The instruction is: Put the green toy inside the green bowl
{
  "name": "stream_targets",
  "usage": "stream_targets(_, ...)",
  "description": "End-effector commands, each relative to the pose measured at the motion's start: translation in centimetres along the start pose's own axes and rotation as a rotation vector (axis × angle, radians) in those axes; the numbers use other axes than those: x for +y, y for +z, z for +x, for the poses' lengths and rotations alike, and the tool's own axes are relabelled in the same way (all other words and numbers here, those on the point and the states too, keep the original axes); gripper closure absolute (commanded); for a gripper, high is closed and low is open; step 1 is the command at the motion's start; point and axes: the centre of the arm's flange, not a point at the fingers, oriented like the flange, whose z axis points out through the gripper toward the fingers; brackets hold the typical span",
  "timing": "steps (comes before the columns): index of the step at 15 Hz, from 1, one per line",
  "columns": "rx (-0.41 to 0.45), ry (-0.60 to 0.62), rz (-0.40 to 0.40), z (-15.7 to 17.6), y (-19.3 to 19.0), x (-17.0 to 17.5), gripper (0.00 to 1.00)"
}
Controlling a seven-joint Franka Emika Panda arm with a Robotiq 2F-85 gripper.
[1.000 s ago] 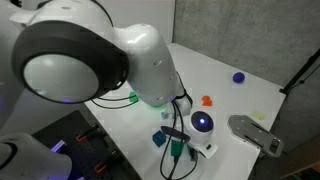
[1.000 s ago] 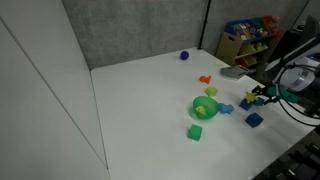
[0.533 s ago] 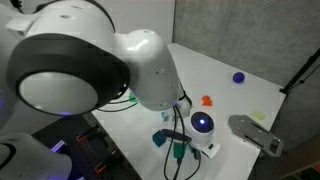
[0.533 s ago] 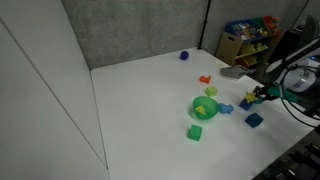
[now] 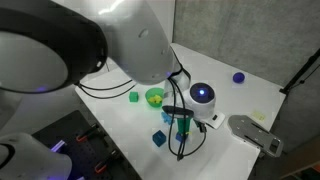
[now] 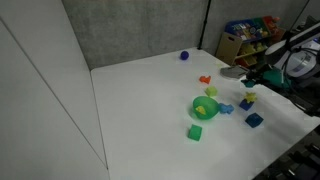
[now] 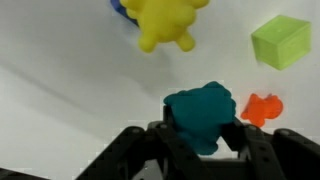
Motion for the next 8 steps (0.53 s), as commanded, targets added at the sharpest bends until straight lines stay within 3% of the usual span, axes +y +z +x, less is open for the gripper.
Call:
stream_targets(1,0.008,-0.031,0.062,-2.0,-4.1,-3.3,0.77)
stream_targets(8,-0.136,-0.141,0.108,-9.1,-5.3,-8.8,0.77)
